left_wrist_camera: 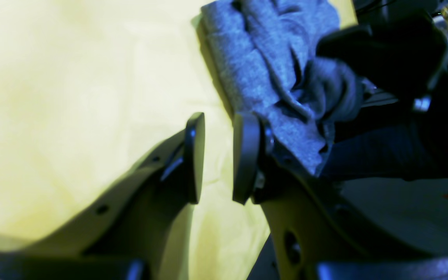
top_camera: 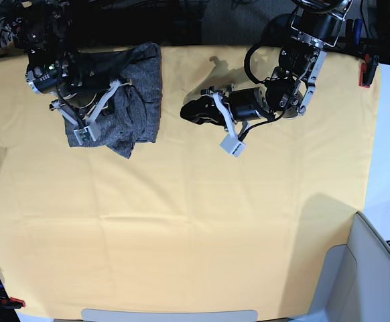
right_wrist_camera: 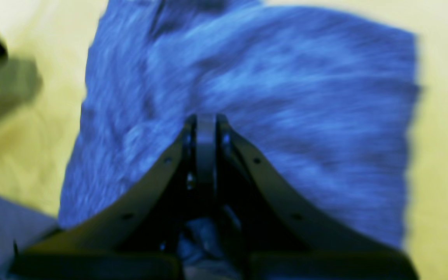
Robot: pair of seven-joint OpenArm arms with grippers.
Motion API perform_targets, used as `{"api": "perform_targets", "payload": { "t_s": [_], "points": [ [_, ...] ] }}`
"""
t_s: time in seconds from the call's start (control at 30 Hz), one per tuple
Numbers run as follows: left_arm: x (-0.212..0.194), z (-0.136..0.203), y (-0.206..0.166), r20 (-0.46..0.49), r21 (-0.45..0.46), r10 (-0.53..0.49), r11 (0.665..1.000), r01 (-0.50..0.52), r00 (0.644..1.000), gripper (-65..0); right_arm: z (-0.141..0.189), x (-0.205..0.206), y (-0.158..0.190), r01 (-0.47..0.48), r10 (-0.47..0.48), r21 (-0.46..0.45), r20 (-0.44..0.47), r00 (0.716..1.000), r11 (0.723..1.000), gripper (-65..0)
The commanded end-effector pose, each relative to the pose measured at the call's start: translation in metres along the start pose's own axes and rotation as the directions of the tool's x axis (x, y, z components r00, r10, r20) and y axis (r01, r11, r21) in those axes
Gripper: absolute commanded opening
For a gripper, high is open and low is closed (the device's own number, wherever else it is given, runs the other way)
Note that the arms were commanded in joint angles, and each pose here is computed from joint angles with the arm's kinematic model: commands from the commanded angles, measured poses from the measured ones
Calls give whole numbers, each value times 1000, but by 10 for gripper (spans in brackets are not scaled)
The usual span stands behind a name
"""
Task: Fold the T-shirt properly
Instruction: 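Smooth and tuck the folded stack's edges with the right gripper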
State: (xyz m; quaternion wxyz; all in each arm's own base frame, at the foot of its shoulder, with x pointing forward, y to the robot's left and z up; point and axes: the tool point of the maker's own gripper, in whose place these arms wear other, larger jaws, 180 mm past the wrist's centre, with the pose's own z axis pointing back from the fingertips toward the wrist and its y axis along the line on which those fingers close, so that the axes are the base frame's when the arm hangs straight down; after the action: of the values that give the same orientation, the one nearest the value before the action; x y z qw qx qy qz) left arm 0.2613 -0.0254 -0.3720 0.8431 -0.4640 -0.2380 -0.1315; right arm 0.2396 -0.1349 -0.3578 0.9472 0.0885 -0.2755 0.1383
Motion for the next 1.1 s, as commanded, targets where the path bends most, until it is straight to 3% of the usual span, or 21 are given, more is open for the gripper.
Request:
{"api": "perform_targets", "payload": {
  "t_s": [0.0, 0.1, 0.3, 0.53, 0.73, 0.8, 0.9, 1.07],
  "points": [
    [16, 3, -8, 44, -28, -21, 999, 23, 999, -521, 2, 5, 7, -38, 38, 22, 16, 999, 999, -650],
    [16, 3, -8, 44, -28, -21, 999, 23, 999, -521, -1, -8, 39, -84, 89, 134, -25, 996, 987, -650],
    [16, 3, -8, 44, -28, -21, 999, 23, 999, -521, 10, -29, 80, -87, 128, 359, -92, 987, 929, -650],
    [16, 3, -8, 44, -28, -21, 999, 23, 999, -521, 25, -7, 77, -60, 100, 446, -66, 993, 893, -650],
    [16, 3, -8, 44, -28, -21, 999, 23, 999, -521, 51, 42, 68, 24, -50, 531, 35, 998, 847, -650],
    [16, 3, -8, 44, -28, -21, 999, 23, 999, -521, 55, 55, 53, 33, -81, 499, 74, 994, 866, -650],
    [11, 3, -7, 39, -28, -14, 1000, 15, 999, -521, 51, 57, 25, 25, -70, 386, 101, 992, 922, -650],
    [7, 3, -7, 35, -27, -4, 1000, 5, 999, -521, 37, 6, 9, 39, -36, 272, -16, 999, 961, -650]
  ]
}}
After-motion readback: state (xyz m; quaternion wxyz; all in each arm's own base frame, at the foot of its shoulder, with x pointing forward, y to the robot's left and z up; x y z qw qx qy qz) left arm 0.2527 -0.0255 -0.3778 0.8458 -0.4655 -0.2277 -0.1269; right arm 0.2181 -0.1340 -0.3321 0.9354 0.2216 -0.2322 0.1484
